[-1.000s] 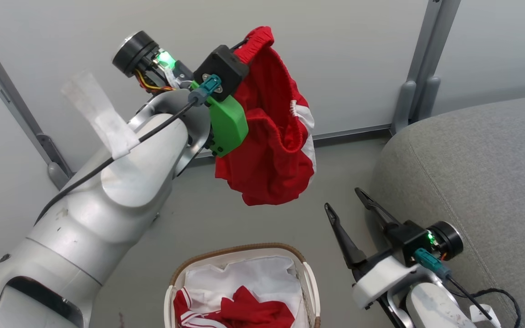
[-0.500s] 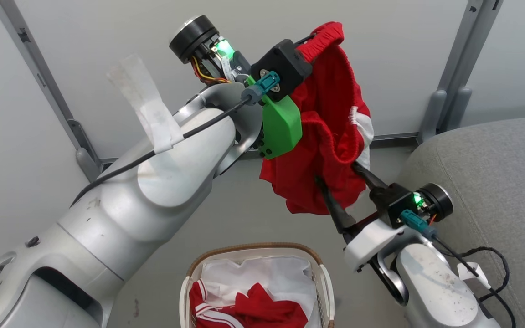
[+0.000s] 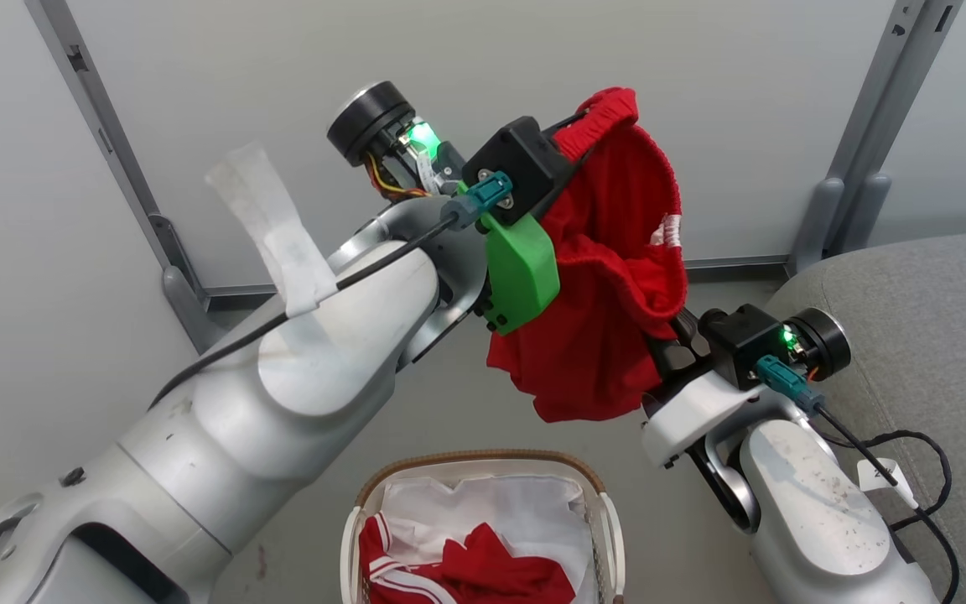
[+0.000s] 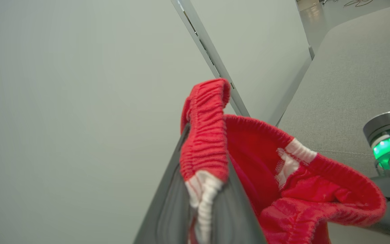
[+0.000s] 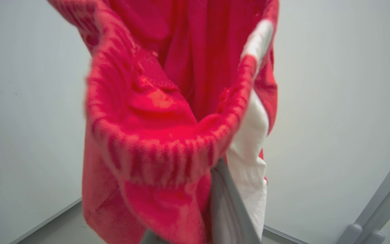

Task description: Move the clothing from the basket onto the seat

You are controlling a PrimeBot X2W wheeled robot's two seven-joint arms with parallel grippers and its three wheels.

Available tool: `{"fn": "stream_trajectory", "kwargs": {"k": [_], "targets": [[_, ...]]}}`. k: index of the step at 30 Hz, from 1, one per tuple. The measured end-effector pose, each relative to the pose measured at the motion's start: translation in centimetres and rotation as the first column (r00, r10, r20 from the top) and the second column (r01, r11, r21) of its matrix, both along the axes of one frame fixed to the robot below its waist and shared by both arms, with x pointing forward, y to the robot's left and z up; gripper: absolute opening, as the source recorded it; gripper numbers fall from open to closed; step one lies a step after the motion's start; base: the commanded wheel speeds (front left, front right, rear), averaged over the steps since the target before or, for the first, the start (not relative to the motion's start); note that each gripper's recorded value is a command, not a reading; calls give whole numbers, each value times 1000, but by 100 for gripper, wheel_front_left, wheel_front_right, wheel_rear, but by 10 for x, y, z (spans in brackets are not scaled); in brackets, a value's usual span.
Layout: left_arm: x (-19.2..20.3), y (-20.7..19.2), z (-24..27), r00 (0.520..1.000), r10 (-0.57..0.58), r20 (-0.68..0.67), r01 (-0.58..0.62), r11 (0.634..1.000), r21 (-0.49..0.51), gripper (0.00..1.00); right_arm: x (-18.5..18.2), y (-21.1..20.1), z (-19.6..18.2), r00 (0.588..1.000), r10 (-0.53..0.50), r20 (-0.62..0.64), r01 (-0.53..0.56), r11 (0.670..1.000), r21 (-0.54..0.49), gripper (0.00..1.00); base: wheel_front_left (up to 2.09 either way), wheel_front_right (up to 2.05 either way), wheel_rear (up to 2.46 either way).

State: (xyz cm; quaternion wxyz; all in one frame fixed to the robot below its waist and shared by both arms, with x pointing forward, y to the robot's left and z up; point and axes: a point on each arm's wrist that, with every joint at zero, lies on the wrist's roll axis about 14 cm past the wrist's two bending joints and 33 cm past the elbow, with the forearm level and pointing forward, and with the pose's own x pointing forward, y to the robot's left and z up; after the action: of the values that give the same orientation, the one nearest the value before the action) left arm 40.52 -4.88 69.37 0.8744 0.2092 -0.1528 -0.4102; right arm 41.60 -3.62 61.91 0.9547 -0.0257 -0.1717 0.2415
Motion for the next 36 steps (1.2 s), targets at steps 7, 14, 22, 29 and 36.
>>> {"fn": "stream_trajectory", "kwargs": {"k": [7,14,22,29,36], "targets": [[6,19,-26,995,48,-84,-56,994,-97,0,-2,-6,3,1000,-15,14,15,1000,-1,0,0,0,0],[5,35,-62,986,68,-151,-96,978,-186,100,1,-22,5,998,-64,20,64,998,4,0,0,0,0],[-4,52,-125,933,103,-345,-195,950,-244,100,4,-45,5,991,-133,20,132,991,16,0,0,0,0],[-19,57,-154,880,101,-464,-275,904,-326,100,6,-60,9,985,-173,26,172,984,40,0,0,0,0],[-41,56,-180,860,107,-499,-299,898,-322,100,5,-67,12,981,-193,37,191,981,38,0,0,0,0]]}}
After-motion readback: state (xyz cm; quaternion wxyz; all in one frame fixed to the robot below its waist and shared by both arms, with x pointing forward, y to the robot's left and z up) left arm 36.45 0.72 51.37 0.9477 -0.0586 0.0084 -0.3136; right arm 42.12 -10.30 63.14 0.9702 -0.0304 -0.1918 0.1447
